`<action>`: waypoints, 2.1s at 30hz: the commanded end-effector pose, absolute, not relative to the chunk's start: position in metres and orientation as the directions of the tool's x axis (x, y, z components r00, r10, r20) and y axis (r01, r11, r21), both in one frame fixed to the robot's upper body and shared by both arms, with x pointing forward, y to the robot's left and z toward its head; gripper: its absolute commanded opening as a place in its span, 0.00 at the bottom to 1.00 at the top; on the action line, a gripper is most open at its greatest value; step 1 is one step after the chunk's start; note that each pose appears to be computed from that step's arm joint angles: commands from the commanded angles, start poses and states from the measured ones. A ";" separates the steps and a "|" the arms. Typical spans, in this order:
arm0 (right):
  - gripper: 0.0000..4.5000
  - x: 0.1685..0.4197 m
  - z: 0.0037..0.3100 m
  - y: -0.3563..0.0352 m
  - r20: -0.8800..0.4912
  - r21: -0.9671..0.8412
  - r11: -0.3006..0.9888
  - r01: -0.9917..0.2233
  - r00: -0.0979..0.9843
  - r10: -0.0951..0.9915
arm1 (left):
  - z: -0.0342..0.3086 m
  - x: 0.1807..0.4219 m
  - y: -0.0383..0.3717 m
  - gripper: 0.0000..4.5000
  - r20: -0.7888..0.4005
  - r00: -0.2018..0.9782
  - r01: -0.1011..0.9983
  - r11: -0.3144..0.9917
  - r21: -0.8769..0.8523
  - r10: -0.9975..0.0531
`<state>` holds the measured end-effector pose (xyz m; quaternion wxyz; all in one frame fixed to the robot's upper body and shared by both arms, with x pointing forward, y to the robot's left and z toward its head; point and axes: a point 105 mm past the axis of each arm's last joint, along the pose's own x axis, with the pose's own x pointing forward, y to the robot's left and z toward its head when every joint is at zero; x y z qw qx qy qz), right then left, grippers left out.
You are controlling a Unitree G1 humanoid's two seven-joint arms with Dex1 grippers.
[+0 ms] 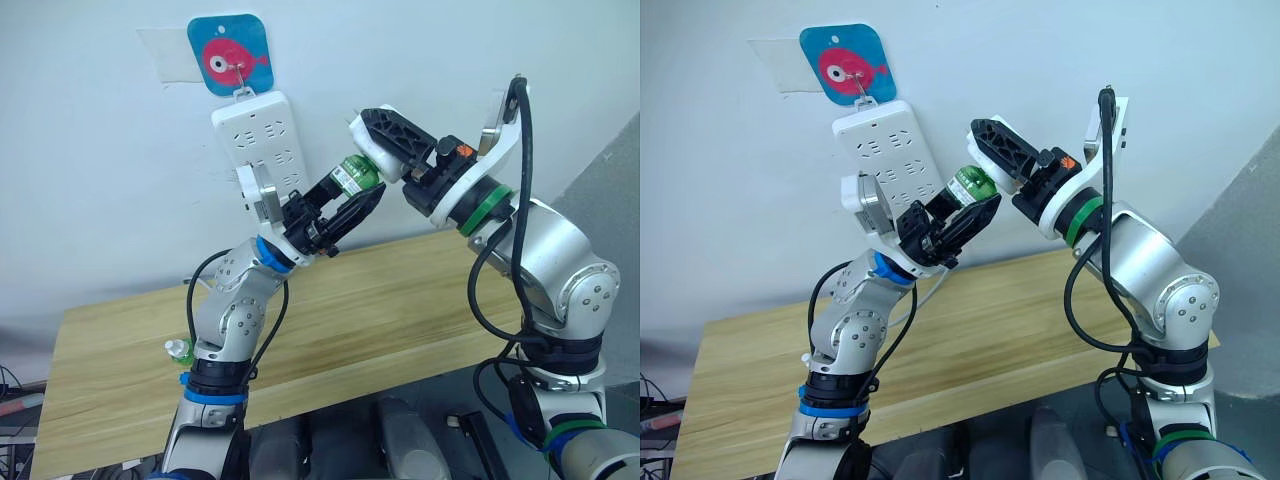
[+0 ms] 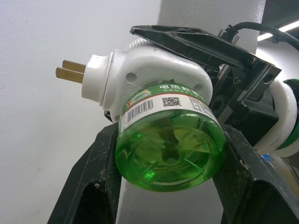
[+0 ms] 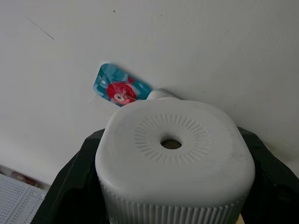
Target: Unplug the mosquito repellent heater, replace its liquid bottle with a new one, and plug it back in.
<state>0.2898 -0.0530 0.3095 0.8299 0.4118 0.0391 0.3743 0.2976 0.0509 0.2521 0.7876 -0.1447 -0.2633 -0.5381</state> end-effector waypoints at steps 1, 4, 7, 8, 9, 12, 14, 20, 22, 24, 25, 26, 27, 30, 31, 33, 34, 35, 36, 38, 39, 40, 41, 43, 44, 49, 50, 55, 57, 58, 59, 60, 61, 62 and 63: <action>0.67 0.281 0.321 -0.054 0.297 0.691 0.355 -0.630 0.695 0.655 | 0.260 0.293 0.051 0.50 0.585 0.247 0.921 0.375 0.107 -0.773; 0.89 0.277 0.323 -0.053 0.313 0.679 0.332 -0.655 0.667 0.676 | 0.259 0.293 0.051 0.50 0.584 0.248 0.919 0.378 0.111 -0.773; 0.99 0.284 0.320 -0.059 0.290 0.688 0.369 -0.624 0.703 0.649 | 0.259 0.292 0.053 0.50 0.583 0.247 0.917 0.381 0.116 -0.774; 0.99 0.284 0.319 -0.060 0.287 0.688 0.373 -0.622 0.706 0.648 | 0.259 0.292 0.054 0.50 0.583 0.247 0.917 0.381 0.117 -0.774; 0.99 0.284 0.318 -0.061 0.285 0.687 0.374 -0.623 0.704 0.650 | 0.259 0.292 0.055 0.50 0.581 0.248 0.917 0.382 0.119 -0.775; 0.99 0.281 0.317 -0.064 0.276 0.669 0.377 -0.640 0.685 0.675 | 0.260 0.290 0.061 0.50 0.573 0.248 0.916 0.382 0.124 -0.781; 0.99 0.281 0.315 -0.067 0.260 0.657 0.388 -0.647 0.677 0.689 | 0.259 0.288 0.068 0.50 0.557 0.249 0.918 0.377 0.126 -0.793; 0.99 0.283 0.306 -0.080 0.230 0.617 0.385 -0.686 0.625 0.746 | 0.257 0.280 0.090 0.50 0.492 0.245 0.927 0.350 0.134 -0.836; 0.99 0.283 0.302 -0.086 0.230 0.608 0.361 -0.707 0.592 0.772 | 0.258 0.278 0.096 0.50 0.461 0.236 0.931 0.335 0.144 -0.855; 0.99 0.282 0.299 -0.090 0.236 0.602 0.327 -0.729 0.554 0.799 | 0.257 0.276 0.102 0.50 0.434 0.228 0.934 0.321 0.155 -0.872; 0.99 0.282 0.299 -0.092 0.240 0.598 0.308 -0.740 0.532 0.812 | 0.258 0.275 0.104 0.50 0.425 0.224 0.936 0.316 0.158 -0.877; 0.99 0.280 0.298 -0.093 0.240 0.592 0.286 -0.754 0.503 0.830 | 0.258 0.274 0.106 0.50 0.416 0.221 0.937 0.311 0.159 -0.882; 0.99 0.279 0.297 -0.093 0.241 0.588 0.263 -0.765 0.476 0.846 | 0.259 0.273 0.108 0.50 0.408 0.217 0.939 0.305 0.162 -0.887; 0.99 0.278 0.294 -0.097 0.207 0.584 0.206 -0.785 0.390 0.897 | 0.260 0.270 0.112 0.50 0.382 0.203 0.944 0.283 0.168 -0.902; 0.99 0.277 0.294 -0.098 0.189 0.583 0.185 -0.791 0.353 0.916 | 0.260 0.269 0.113 0.50 0.372 0.197 0.947 0.275 0.169 -0.907; 0.99 0.275 0.293 -0.098 0.147 0.586 0.150 -0.796 0.286 0.947 | 0.259 0.266 0.114 0.50 0.353 0.184 0.951 0.257 0.171 -0.918; 0.99 0.274 0.292 -0.099 0.122 0.592 0.135 -0.795 0.254 0.959 | 0.259 0.266 0.114 0.50 0.344 0.178 0.953 0.249 0.174 -0.922; 0.99 0.274 0.290 -0.099 0.095 0.601 0.126 -0.789 0.226 0.969 | 0.259 0.265 0.114 0.50 0.337 0.173 0.954 0.242 0.176 -0.926; 0.99 0.274 0.289 -0.100 0.071 0.611 0.119 -0.782 0.204 0.976 | 0.259 0.264 0.114 0.50 0.328 0.166 0.955 0.235 0.181 -0.930; 0.99 0.274 0.286 -0.100 0.029 0.630 0.113 -0.768 0.168 0.985 | 0.260 0.264 0.114 0.50 0.319 0.157 0.956 0.225 0.189 -0.935; 0.99 0.273 0.285 -0.099 0.006 0.643 0.100 -0.759 0.136 0.991 | 0.260 0.264 0.114 0.50 0.316 0.153 0.956 0.221 0.193 -0.936; 0.99 0.272 0.284 -0.098 -0.011 0.655 0.089 -0.751 0.108 0.994 | 0.261 0.264 0.114 0.50 0.315 0.149 0.956 0.218 0.197 -0.937; 0.99 0.272 0.282 -0.097 -0.028 0.667 0.086 -0.740 0.090 0.996 | 0.262 0.264 0.113 0.50 0.313 0.146 0.956 0.215 0.200 -0.938; 0.99 0.272 0.279 -0.095 -0.059 0.693 0.077 -0.717 0.049 0.997 | 0.262 0.264 0.112 0.50 0.307 0.134 0.956 0.204 0.210 -0.942; 0.99 0.273 0.277 -0.093 -0.073 0.709 0.074 -0.701 0.031 0.997 | 0.262 0.263 0.111 0.50 0.303 0.127 0.957 0.197 0.214 -0.945; 0.99 0.276 0.281 -0.090 -0.106 0.764 0.056 -0.643 -0.039 0.994 | 0.259 0.261 0.108 0.50 0.280 0.105 0.958 0.173 0.231 -0.954; 0.99 0.278 0.284 -0.090 -0.105 0.773 0.052 -0.632 -0.047 0.993 | 0.258 0.260 0.108 0.50 0.270 0.100 0.957 0.167 0.239 -0.958; 0.99 0.282 0.296 -0.085 -0.088 0.796 0.020 -0.605 -0.083 0.993 | 0.253 0.259 0.106 0.50 0.240 0.088 0.953 0.151 0.261 -0.967; 0.99 0.281 0.298 -0.083 -0.086 0.799 0.010 -0.601 -0.098 0.991 | 0.251 0.259 0.106 0.50 0.234 0.086 0.952 0.148 0.266 -0.969; 0.99 0.280 0.298 -0.082 -0.087 0.802 0.006 -0.598 -0.105 0.991 | 0.249 0.259 0.105 0.50 0.229 0.084 0.950 0.147 0.274 -0.970; 0.99 0.280 0.297 -0.081 -0.088 0.803 0.004 -0.596 -0.112 0.990 | 0.249 0.259 0.104 0.50 0.227 0.083 0.949 0.147 0.278 -0.970; 0.99 0.279 0.296 -0.080 -0.092 0.805 0.002 -0.593 -0.121 0.988 | 0.248 0.260 0.103 0.50 0.226 0.082 0.947 0.146 0.284 -0.971; 0.99 0.278 0.295 -0.078 -0.099 0.808 0.003 -0.590 -0.130 0.987 | 0.248 0.260 0.102 0.50 0.227 0.081 0.947 0.146 0.287 -0.970; 0.99 0.277 0.292 -0.077 -0.108 0.810 0.006 -0.587 -0.139 0.984 | 0.248 0.261 0.101 0.50 0.228 0.080 0.946 0.146 0.289 -0.970; 0.99 0.276 0.289 -0.076 -0.118 0.812 0.009 -0.584 -0.149 0.982 | 0.247 0.261 0.100 0.50 0.226 0.077 0.946 0.143 0.291 -0.971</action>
